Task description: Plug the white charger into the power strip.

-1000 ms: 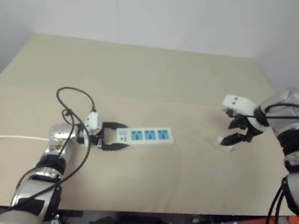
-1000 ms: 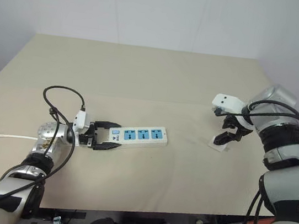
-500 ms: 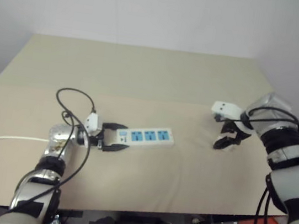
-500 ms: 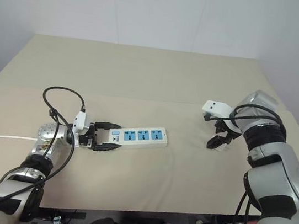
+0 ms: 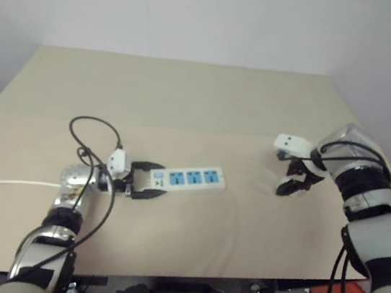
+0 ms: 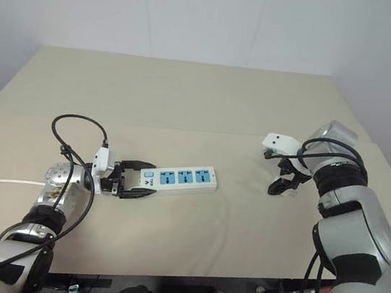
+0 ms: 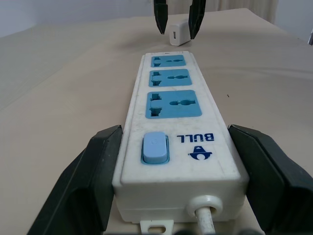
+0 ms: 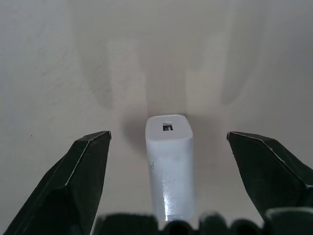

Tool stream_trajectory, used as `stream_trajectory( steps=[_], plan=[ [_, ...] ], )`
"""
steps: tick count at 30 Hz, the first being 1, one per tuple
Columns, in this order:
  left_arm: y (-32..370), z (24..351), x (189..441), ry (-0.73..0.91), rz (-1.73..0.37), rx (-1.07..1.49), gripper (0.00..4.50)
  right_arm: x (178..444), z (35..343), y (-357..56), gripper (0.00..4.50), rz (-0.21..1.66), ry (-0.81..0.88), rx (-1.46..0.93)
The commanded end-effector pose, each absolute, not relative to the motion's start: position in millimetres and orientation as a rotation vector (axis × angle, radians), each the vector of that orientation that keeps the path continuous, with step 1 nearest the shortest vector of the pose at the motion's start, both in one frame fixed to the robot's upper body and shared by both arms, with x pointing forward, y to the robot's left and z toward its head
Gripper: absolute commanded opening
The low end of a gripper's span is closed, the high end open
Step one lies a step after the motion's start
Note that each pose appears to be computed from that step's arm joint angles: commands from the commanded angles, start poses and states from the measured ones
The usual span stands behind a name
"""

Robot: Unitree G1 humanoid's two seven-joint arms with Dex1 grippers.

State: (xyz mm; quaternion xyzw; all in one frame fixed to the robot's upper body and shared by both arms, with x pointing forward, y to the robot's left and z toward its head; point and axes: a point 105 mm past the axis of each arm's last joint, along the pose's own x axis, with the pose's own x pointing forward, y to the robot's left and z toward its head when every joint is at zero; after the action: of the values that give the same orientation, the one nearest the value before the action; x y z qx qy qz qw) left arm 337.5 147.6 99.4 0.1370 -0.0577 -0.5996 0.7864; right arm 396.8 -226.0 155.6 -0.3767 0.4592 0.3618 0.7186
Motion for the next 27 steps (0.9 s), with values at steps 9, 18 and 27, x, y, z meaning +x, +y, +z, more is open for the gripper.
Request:
stream_trajectory(
  steps=[9,18,27],
  plan=[
    [141.8,83.9,330.4,-0.054,-1.342,0.307,3.23,399.6,164.4,-225.3,1.16,0.789,0.993,-0.837],
    [142.3,84.8,330.8,-0.048,-1.346,0.311,3.23,397.5,179.7,-218.6,1.16,0.818,0.946,-0.834],
    [140.9,101.6,321.1,-0.059,-1.459,0.313,3.23,365.3,280.8,-152.1,1.16,1.092,0.343,-0.500]
  ],
)
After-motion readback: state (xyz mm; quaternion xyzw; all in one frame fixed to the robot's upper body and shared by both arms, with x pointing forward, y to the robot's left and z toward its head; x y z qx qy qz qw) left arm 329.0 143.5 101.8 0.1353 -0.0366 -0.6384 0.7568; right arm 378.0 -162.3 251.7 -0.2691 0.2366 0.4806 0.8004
